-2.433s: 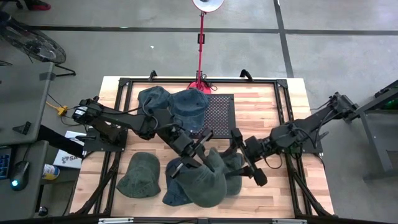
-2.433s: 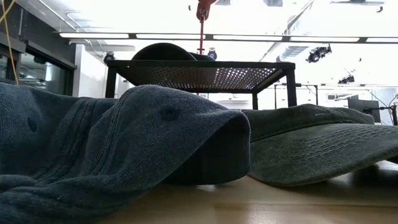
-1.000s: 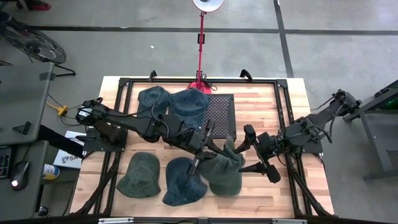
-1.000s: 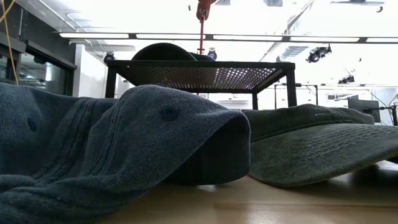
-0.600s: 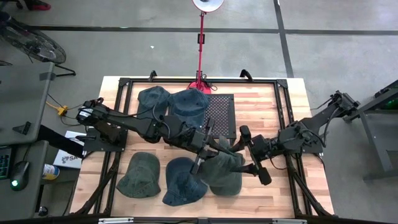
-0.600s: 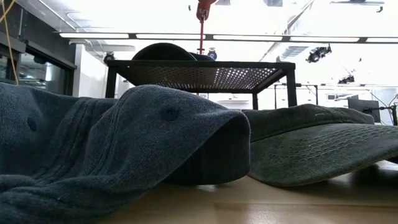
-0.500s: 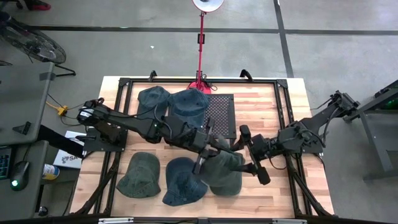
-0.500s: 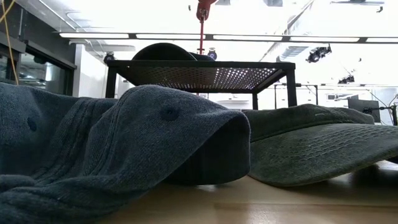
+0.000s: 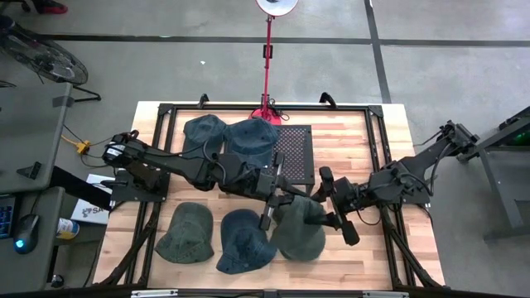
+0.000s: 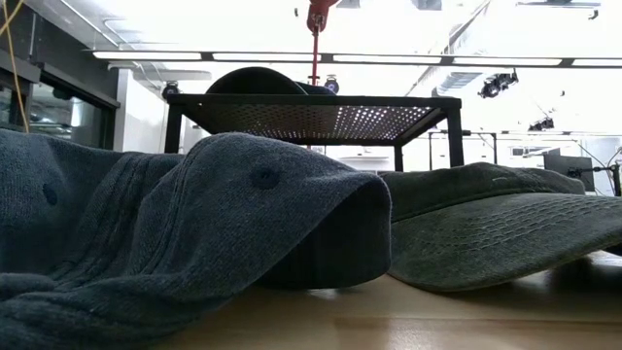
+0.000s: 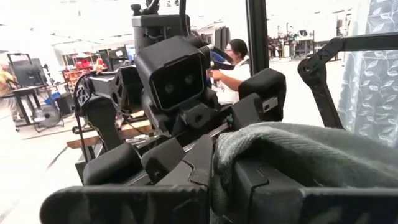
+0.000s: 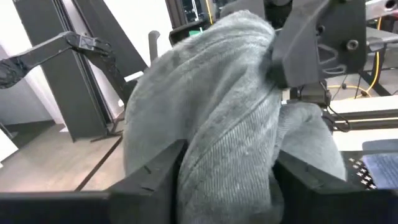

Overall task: Pick & Place hat
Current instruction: Put the bottom right gray cap on the shelf

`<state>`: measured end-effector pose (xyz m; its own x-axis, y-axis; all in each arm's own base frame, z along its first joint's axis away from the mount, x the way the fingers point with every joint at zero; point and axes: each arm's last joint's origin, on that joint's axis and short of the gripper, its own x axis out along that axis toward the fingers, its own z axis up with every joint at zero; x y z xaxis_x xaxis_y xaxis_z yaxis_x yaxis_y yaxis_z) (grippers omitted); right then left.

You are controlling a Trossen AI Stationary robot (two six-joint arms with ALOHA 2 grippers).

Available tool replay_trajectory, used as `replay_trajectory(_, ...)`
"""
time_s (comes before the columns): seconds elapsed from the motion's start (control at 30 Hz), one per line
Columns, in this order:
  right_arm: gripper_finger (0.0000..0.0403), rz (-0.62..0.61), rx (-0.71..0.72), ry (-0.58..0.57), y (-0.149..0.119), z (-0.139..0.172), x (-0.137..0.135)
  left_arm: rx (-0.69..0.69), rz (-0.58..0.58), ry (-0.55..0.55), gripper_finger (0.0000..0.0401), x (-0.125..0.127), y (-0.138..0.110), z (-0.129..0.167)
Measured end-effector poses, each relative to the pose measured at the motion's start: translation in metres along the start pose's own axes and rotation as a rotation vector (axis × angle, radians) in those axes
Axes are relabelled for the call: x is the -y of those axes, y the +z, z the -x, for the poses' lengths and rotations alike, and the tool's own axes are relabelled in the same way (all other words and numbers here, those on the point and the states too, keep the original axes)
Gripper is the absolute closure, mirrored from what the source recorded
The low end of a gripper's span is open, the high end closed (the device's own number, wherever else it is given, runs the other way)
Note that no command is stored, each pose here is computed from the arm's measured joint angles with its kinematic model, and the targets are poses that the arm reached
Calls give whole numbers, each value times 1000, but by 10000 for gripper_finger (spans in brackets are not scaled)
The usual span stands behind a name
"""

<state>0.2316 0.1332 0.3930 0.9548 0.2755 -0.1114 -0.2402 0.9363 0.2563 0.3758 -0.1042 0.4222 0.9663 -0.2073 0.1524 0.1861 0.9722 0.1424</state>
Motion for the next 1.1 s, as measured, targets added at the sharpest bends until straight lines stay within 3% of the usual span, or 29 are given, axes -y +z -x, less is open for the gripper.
replay_trajectory(0.4, 389, -46, 3, -11, 0, 0, 0, 5, 1, 0, 385, 0, 0, 0)
replay_trajectory(0.63, 396, -82, 9, -29, 0, 0, 1, 4, 2, 0, 381, 0, 0, 0)
replay_trajectory(0.87, 399, -89, 10, -36, 0, 0, 1, 2, 3, 19, 315, -1, 0, 0)
replay_trajectory(1.1, 399, -90, 6, -42, 0, 0, 1, -5, 4, 26, 297, -1, 0, 0)
